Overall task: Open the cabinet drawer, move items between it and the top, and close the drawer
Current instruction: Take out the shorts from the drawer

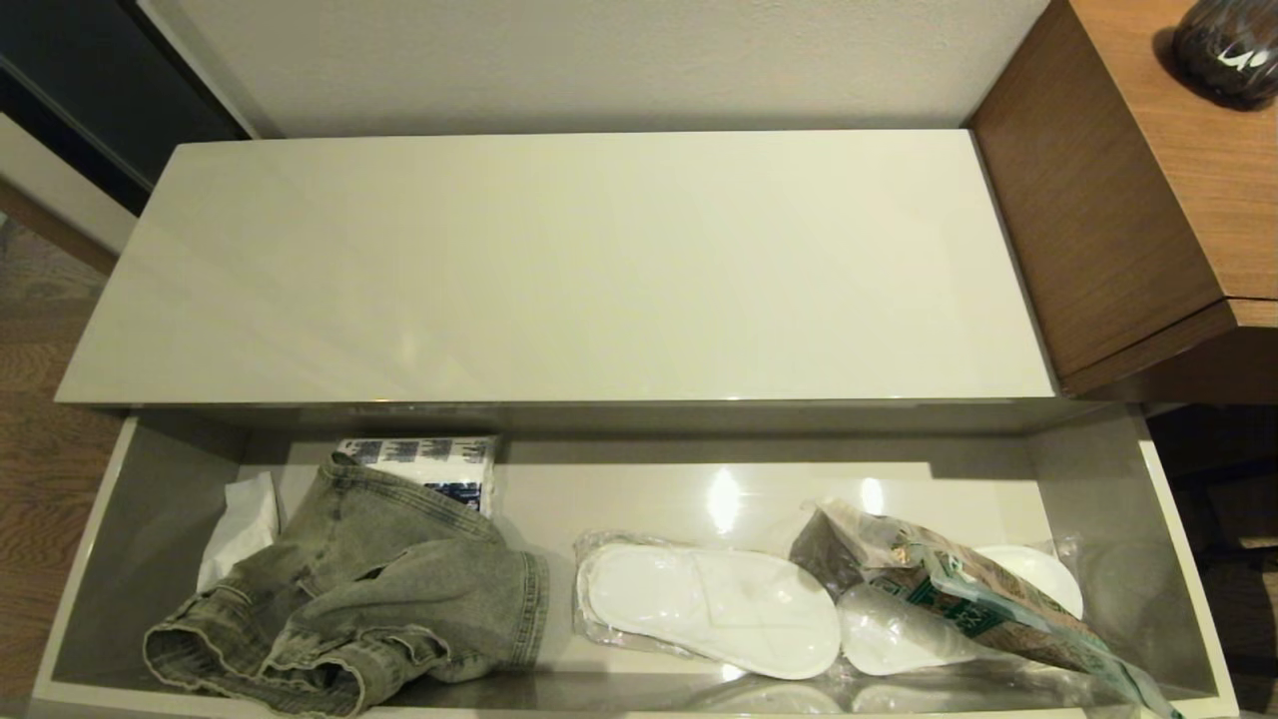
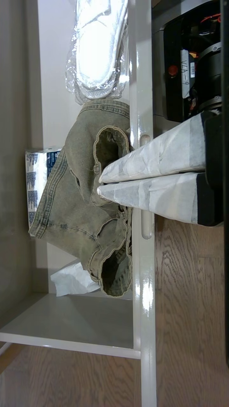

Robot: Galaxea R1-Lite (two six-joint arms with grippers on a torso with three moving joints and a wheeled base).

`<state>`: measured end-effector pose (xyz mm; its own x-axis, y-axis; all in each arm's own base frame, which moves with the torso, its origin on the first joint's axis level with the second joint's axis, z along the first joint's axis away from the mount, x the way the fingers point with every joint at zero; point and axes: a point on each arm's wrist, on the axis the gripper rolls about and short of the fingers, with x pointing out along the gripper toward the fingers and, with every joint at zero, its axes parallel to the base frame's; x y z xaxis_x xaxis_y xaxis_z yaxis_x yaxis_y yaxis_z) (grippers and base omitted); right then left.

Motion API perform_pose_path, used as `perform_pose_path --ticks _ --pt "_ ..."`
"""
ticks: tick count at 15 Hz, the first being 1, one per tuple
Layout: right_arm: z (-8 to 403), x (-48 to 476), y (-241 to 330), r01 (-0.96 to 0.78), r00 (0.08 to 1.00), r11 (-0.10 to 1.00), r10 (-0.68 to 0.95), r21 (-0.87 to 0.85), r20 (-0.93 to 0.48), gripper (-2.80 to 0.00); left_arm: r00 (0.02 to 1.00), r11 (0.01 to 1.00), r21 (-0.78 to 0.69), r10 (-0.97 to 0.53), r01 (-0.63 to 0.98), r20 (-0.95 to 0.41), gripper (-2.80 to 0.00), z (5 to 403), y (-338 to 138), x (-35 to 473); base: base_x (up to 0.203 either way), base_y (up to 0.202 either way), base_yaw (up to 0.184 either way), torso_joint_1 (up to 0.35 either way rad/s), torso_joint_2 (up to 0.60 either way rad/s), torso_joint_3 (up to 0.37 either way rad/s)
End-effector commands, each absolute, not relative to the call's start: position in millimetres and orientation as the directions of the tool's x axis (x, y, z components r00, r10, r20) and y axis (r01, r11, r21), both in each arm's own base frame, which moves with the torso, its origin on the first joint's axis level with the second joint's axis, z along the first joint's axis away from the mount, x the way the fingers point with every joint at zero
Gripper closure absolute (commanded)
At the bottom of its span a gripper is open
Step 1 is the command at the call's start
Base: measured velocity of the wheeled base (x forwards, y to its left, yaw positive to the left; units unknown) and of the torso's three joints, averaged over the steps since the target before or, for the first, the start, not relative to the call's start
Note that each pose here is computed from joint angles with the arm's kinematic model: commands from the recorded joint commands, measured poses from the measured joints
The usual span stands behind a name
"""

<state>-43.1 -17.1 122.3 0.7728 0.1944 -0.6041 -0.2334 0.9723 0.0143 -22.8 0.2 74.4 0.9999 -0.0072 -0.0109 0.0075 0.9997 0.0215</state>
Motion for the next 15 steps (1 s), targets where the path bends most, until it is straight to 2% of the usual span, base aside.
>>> perform_pose_path --ticks 1,7,11,14,15 --pt "115 -37 -15 -0.225 0.771 0.974 0.187 0.014 -0.609 -2.80 1.000 1.000 0.021 -0.008 0.008 -0.012 0.00 74 0 -23 0.000 0.000 0.000 0.000 0.00 0.000" --pt "122 2 -3 -0.163 0.815 0.986 0.119 -0.028 -0.567 -2.80 1.000 1.000 0.021 -0.008 0.008 -0.012 0.00 74 0 -23 0.000 0.000 0.000 0.000 0.00 0.000" --pt "128 50 13 -0.129 0.792 0.990 0.072 -0.052 -0.606 -2.80 1.000 1.000 0.020 -0.008 0.008 -0.012 0.00 74 0 -23 0.000 0.000 0.000 0.000 0.00 0.000" --pt "115 85 24 -0.105 0.759 0.991 0.024 -0.085 -0.651 -2.80 1.000 1.000 0.021 -0.008 0.008 -0.012 0.00 74 0 -23 0.000 0.000 0.000 0.000 0.00 0.000" --pt "111 93 27 -0.101 0.751 0.991 0.016 -0.091 -0.660 0.00 1.000 1.000 0.021 -0.008 0.008 -0.012 0.00 74 0 -23 0.000 0.000 0.000 0.000 0.00 0.000"
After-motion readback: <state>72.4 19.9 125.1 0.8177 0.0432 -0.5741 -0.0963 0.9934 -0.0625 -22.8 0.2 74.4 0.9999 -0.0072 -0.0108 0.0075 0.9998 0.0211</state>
